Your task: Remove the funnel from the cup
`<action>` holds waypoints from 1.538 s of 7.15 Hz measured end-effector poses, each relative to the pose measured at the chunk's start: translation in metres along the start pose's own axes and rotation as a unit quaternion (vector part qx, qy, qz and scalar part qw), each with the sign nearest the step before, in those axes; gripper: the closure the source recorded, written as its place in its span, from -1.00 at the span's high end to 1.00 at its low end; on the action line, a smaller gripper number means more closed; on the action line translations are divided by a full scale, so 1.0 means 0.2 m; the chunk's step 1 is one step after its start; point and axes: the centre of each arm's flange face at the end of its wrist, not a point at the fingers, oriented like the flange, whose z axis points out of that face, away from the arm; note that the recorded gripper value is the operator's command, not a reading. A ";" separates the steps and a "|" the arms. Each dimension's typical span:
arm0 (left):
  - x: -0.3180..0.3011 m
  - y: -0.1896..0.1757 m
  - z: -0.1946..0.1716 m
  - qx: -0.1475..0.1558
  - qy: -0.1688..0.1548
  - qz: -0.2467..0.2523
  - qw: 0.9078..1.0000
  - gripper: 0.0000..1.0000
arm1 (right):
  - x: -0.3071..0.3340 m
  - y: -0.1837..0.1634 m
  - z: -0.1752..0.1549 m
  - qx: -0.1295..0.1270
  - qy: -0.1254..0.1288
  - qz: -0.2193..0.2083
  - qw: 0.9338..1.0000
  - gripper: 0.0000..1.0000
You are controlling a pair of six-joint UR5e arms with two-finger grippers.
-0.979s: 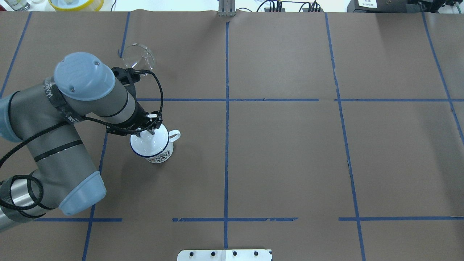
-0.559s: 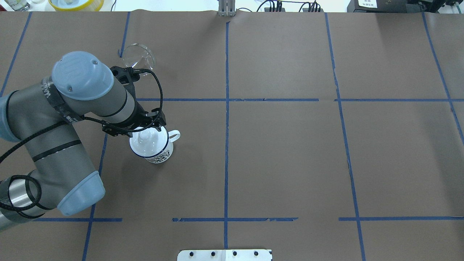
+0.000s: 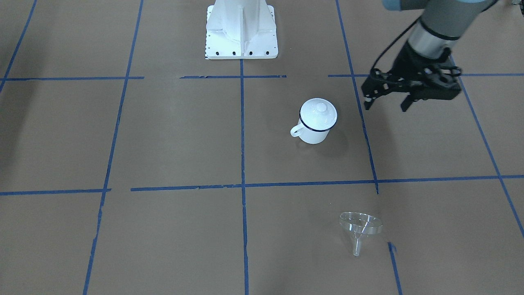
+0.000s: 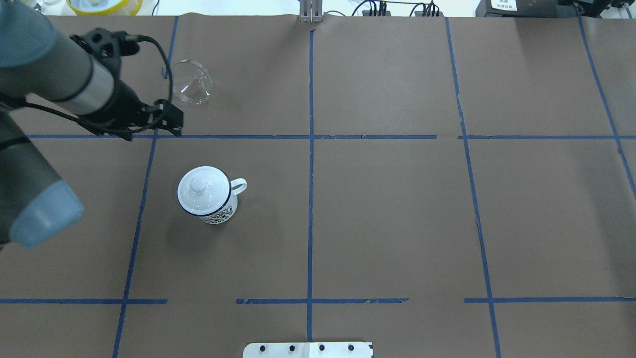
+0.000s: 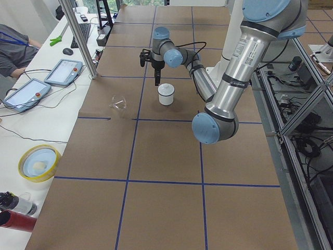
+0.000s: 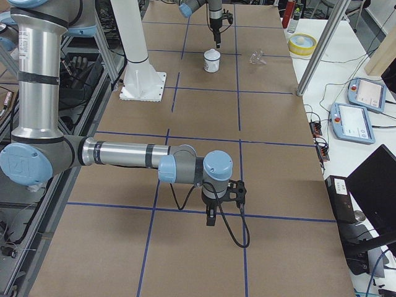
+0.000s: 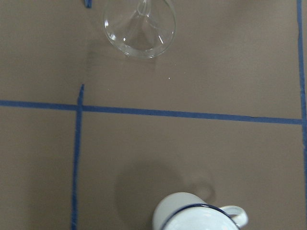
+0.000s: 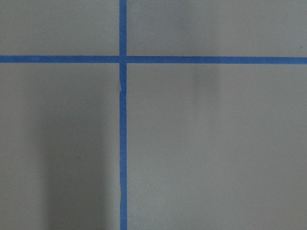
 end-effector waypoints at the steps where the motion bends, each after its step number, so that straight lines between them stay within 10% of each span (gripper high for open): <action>1: -0.36 -0.03 -0.10 0.004 -0.014 0.039 0.999 1.00 | 0.00 0.00 0.00 0.000 0.000 0.000 1.000 1.00; 3: -1.16 0.02 -0.25 0.001 -0.050 0.086 0.995 1.00 | 0.00 0.00 0.00 0.000 0.000 0.000 1.000 1.00; 6: -2.02 0.40 -0.18 -0.047 -0.040 0.010 0.998 1.00 | 0.00 0.00 0.00 0.000 0.000 0.000 1.000 1.00; 11: -2.18 0.57 -0.09 -0.076 -0.038 -0.030 0.996 1.00 | 0.00 0.00 0.00 0.000 0.000 0.000 1.000 1.00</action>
